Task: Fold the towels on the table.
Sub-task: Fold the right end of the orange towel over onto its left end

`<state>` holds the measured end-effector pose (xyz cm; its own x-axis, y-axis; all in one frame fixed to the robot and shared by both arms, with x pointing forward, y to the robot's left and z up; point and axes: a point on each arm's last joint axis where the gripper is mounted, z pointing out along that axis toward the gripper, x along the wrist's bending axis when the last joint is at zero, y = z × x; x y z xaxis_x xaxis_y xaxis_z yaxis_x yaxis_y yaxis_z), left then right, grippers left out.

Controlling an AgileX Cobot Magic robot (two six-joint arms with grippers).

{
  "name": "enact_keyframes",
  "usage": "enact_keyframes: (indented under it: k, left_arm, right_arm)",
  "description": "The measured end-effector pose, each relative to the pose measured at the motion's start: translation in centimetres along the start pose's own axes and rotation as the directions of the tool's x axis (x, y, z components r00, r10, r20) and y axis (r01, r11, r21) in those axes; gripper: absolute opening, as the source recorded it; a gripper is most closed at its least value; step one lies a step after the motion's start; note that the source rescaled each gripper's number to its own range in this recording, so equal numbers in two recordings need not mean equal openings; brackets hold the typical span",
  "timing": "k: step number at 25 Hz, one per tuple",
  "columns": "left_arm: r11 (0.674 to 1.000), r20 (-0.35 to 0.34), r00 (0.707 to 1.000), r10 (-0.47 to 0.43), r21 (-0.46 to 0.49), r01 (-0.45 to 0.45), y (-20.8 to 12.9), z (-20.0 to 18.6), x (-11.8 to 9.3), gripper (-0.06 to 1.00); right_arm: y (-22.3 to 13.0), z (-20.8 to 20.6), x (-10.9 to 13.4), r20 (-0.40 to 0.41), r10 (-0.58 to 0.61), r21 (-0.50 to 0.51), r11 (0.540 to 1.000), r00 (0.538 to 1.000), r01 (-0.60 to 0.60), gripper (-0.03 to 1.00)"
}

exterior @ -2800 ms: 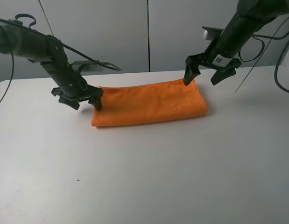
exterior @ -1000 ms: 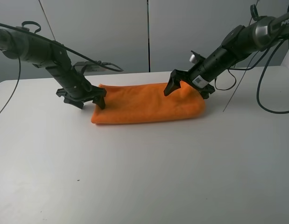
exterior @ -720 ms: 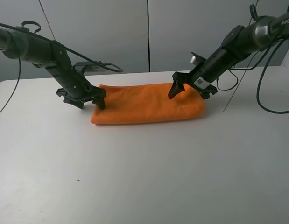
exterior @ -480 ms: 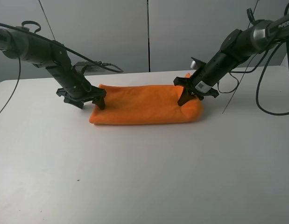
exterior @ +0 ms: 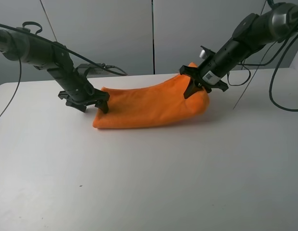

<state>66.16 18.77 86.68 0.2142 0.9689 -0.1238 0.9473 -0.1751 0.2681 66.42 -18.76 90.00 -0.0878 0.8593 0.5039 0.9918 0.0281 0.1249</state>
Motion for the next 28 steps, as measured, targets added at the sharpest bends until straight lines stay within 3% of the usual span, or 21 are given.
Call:
enact_keyframes:
  k: [12,18,28]
  left_arm:
    - [1.000,0.000,1.000,0.000,-0.002,0.000,0.0,0.0,0.0,0.98]
    - [1.000,0.000,1.000,-0.001,-0.004,0.001,0.0,0.0,0.0,0.98]
    - [1.000,0.001,1.000,-0.002,-0.009,0.002,0.1,0.0,0.0,0.98]
  right_arm:
    - [-0.2,-0.1,3.1,-0.204,0.146,0.065,0.989,0.968,-0.135,0.05]
    - [-0.3,0.7,6.4,-0.250,0.146,0.062,0.989,0.957,-0.134,0.05]
    - [-0.7,4.5,8.8,-0.317,0.219,0.102,0.975,0.923,-0.196,0.05]
